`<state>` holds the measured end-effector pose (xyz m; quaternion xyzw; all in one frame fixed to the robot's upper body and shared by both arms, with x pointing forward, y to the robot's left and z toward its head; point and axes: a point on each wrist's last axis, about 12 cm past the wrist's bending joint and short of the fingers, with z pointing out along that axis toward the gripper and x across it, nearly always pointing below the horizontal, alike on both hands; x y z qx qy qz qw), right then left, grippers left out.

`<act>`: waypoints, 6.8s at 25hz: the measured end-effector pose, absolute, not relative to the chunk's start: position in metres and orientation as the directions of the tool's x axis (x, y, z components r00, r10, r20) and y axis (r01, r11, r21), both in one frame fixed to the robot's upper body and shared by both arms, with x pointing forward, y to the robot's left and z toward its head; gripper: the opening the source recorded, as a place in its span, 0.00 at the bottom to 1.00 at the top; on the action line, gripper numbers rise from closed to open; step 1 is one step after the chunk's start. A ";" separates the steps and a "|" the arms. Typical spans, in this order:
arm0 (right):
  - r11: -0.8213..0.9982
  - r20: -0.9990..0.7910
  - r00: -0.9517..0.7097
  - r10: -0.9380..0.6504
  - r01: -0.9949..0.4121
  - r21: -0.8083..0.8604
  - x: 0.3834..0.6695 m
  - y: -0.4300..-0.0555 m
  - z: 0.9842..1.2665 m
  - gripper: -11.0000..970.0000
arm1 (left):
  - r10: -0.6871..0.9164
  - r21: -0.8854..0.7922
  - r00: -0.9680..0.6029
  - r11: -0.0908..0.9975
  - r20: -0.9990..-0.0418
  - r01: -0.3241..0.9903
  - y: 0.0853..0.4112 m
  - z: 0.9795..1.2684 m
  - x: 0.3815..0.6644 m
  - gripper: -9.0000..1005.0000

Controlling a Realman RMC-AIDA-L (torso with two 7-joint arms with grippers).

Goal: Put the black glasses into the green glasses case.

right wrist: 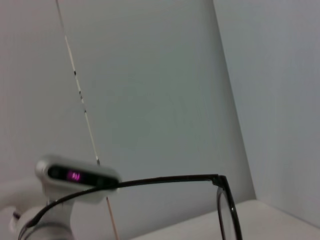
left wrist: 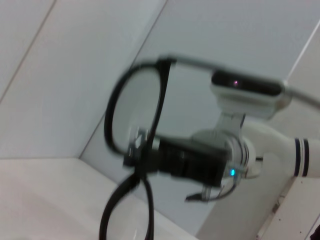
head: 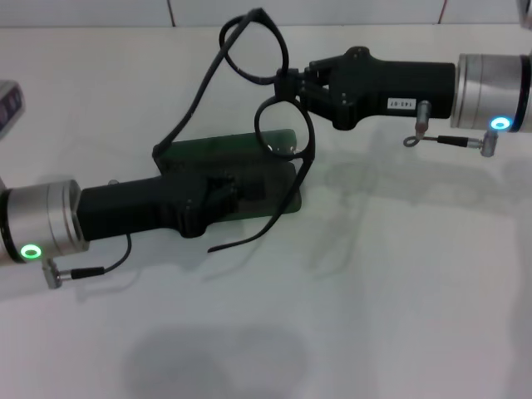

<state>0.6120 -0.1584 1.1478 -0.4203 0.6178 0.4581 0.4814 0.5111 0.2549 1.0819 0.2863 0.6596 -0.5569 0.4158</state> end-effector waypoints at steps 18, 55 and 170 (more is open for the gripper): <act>0.187 -0.981 -0.193 0.021 -0.963 0.194 0.609 -0.163 1.162 0.07 | -0.012 -0.478 -0.490 0.240 -0.872 0.845 0.258 1.078 0.513 0.02; 0.089 -0.971 -0.182 -0.158 -0.981 0.170 0.591 -0.149 1.141 0.06 | -0.044 -0.413 -0.411 0.135 -0.911 0.901 0.243 1.104 0.528 0.03; 0.057 -0.924 0.193 -0.331 -0.973 -0.224 0.607 -0.119 1.154 0.06 | 0.063 -0.433 -0.470 0.293 -0.881 0.852 0.292 1.077 0.501 0.06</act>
